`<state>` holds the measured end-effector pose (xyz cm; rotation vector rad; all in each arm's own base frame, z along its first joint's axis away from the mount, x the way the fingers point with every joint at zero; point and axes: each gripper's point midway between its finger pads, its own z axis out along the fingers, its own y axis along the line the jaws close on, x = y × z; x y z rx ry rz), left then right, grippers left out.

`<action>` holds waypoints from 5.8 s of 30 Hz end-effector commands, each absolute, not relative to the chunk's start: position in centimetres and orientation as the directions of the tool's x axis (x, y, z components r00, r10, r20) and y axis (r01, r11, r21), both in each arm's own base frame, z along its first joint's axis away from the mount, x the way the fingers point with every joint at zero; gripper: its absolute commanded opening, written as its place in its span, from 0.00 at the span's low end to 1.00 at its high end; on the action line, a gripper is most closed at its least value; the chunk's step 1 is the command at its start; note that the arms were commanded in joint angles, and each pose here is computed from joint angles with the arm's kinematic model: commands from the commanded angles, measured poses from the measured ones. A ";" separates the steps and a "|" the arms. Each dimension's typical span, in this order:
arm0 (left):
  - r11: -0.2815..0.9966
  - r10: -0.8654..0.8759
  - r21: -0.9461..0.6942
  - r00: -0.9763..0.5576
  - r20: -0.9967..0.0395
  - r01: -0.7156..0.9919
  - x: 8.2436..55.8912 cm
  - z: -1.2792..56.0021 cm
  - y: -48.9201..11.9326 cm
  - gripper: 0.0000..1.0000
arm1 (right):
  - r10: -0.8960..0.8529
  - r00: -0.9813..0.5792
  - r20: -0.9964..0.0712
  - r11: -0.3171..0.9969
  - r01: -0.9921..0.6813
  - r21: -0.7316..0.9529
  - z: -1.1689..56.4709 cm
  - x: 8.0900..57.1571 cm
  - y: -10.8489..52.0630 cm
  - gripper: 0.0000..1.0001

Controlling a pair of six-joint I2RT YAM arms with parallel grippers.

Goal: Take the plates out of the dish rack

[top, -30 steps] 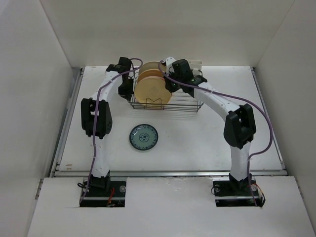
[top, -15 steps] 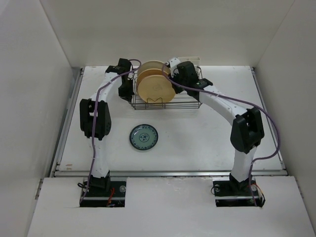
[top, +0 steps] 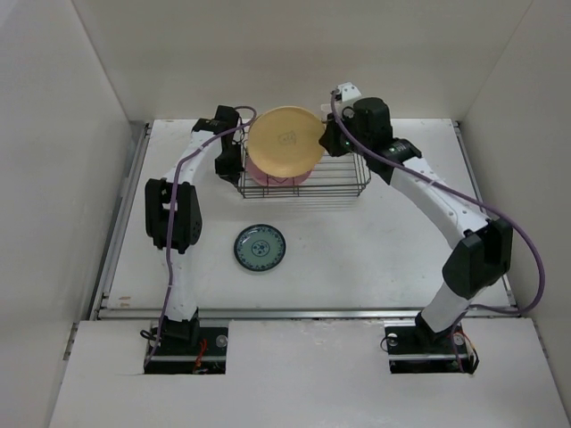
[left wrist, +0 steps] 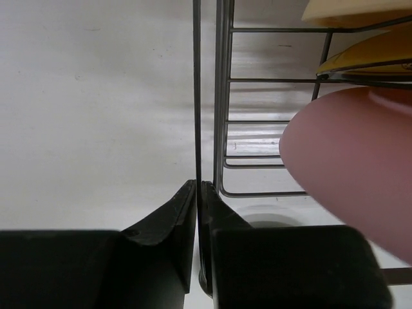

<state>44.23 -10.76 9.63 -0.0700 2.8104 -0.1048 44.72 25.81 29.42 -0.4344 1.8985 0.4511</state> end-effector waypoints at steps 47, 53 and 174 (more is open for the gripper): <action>0.868 0.429 0.095 -0.639 -0.638 0.488 49.5 19.4 -18.1 0.59 | 0.277 -0.779 -0.562 0.937 0.089 0.339 16.6 34.9 10.6 0.97; 0.875 0.419 0.099 -0.639 -0.645 0.475 50.0 19.3 -18.1 0.35 | 0.314 -0.680 -0.662 0.933 0.095 0.346 20.5 39.7 8.7 0.97; 0.979 0.125 0.200 -0.866 -0.484 0.030 47.4 15.5 -9.4 0.73 | -0.131 -0.399 -0.908 0.779 -0.608 0.155 23.1 52.6 33.7 0.62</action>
